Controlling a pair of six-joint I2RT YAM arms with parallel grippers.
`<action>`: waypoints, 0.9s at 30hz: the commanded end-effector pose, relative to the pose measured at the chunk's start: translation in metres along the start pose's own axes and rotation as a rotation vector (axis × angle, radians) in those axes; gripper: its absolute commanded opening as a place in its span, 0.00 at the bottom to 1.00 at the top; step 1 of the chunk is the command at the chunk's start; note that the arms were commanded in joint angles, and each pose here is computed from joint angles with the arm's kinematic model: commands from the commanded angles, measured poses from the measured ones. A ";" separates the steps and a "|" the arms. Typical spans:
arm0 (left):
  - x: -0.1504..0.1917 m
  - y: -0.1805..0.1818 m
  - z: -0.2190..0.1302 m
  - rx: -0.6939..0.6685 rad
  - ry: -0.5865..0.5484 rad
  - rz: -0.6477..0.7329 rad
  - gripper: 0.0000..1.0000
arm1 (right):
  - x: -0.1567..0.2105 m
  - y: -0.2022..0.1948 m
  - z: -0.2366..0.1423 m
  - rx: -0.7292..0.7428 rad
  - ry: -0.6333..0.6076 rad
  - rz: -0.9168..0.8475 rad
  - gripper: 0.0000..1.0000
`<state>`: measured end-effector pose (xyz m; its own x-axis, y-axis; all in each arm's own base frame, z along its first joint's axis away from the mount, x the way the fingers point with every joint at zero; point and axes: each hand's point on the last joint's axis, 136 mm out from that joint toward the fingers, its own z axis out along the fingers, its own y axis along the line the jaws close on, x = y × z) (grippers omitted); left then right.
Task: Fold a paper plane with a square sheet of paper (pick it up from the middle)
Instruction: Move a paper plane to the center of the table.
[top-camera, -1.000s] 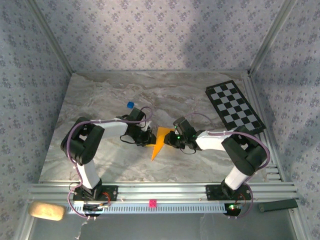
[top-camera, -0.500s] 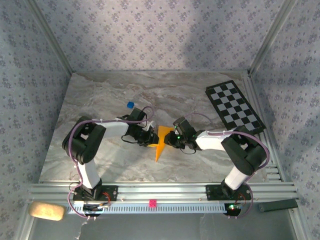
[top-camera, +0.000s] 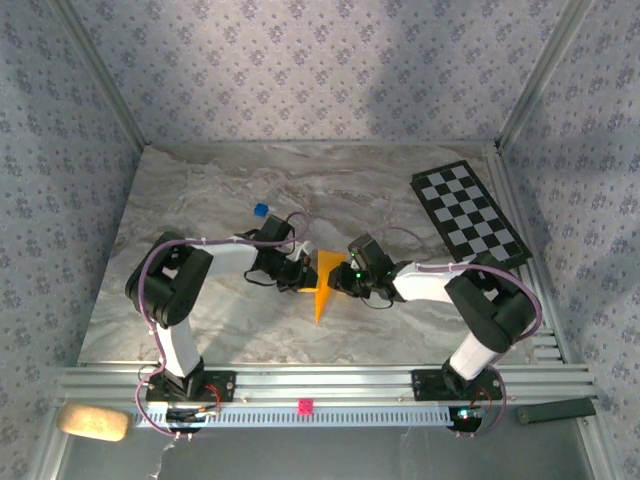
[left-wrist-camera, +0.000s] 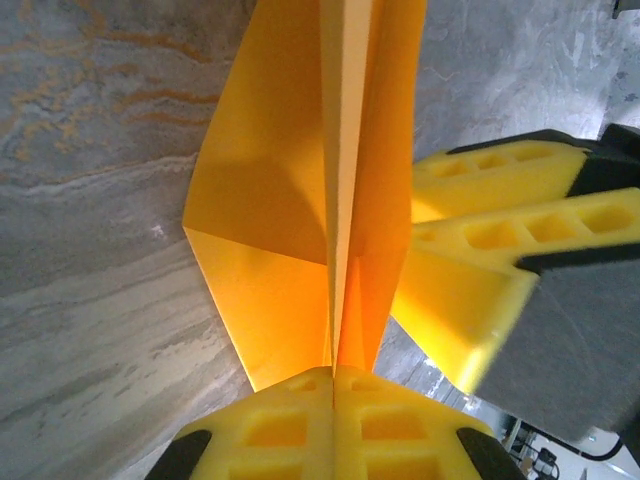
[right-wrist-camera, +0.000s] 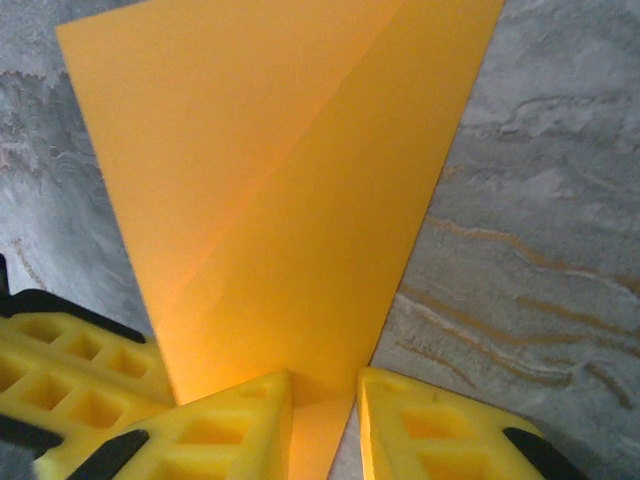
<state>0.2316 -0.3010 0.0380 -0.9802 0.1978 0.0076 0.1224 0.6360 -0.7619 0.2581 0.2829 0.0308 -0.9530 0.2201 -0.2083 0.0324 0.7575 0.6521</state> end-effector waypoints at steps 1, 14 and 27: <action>-0.009 -0.013 -0.011 -0.034 -0.049 0.067 0.00 | -0.002 0.008 -0.012 -0.020 -0.022 0.005 0.27; -0.011 -0.018 -0.018 -0.150 -0.094 0.122 0.00 | -0.008 0.037 -0.013 -0.024 -0.014 -0.004 0.37; -0.010 -0.016 -0.022 -0.180 -0.105 0.126 0.00 | -0.003 0.015 -0.009 0.072 0.015 0.020 0.31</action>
<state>0.2425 -0.2934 0.0495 -0.9752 0.1887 -0.1160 0.2192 0.7470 -0.6277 0.2584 0.2934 0.0554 -0.9548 0.2174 -0.2029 0.0421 0.7744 0.6313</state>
